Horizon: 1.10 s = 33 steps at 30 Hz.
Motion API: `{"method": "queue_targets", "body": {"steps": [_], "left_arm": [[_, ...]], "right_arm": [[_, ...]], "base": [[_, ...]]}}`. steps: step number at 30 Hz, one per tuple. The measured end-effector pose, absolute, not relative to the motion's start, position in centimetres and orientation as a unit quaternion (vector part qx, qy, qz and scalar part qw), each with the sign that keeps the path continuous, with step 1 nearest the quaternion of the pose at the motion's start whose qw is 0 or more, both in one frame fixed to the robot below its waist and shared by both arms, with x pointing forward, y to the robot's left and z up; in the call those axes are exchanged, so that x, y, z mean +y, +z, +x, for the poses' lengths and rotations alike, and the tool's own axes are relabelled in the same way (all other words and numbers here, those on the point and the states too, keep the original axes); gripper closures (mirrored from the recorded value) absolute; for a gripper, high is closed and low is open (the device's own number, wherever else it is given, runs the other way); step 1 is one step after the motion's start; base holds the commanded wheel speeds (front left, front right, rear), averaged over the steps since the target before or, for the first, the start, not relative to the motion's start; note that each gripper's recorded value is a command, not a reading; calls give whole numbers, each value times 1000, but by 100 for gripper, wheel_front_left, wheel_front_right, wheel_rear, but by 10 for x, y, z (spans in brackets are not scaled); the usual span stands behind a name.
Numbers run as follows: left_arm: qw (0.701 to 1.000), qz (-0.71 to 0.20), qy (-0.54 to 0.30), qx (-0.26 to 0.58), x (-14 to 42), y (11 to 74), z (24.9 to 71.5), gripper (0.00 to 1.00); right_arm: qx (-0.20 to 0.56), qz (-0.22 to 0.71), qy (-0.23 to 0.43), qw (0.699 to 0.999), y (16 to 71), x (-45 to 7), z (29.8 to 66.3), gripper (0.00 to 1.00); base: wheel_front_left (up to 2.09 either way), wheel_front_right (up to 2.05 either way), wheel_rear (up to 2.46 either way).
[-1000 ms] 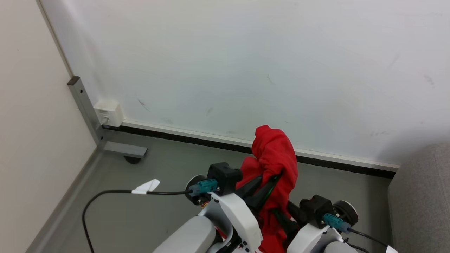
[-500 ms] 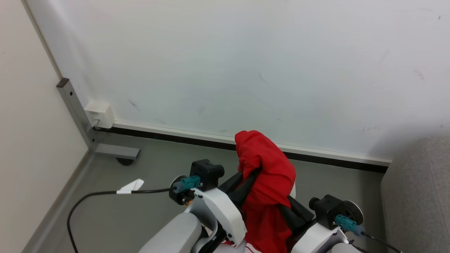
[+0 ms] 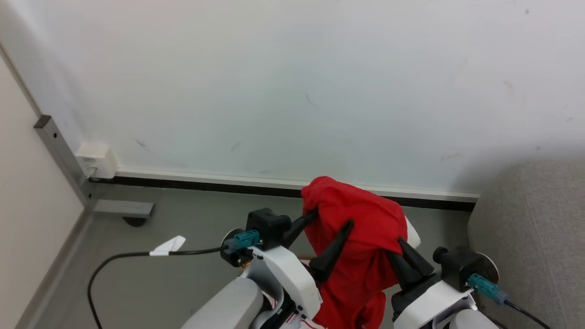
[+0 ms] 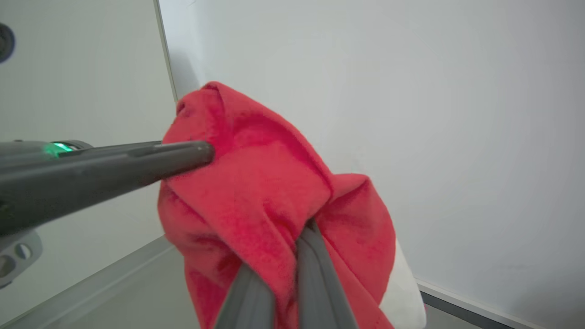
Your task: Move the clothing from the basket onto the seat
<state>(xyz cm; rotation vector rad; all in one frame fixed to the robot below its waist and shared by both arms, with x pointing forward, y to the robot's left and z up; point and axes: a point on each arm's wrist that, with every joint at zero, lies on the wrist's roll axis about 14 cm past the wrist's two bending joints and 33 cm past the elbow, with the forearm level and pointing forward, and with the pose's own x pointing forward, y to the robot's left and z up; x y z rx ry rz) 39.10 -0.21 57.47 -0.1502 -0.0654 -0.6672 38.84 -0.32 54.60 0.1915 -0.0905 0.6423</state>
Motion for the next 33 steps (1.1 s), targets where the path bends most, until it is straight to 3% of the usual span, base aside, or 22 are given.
{"method": "queue_targets", "body": {"steps": [16,33], "left_arm": [[909,-72,-408,-42,-61,573,384,0],[848,-52,-526,-40,-142,553,363,0]], "right_arm": [[-97,61,181,977,569,-118,397,100],[-138,45,1,989,587,-245,356,100]], "base": [[0,0,0],[0,0,0]]}}
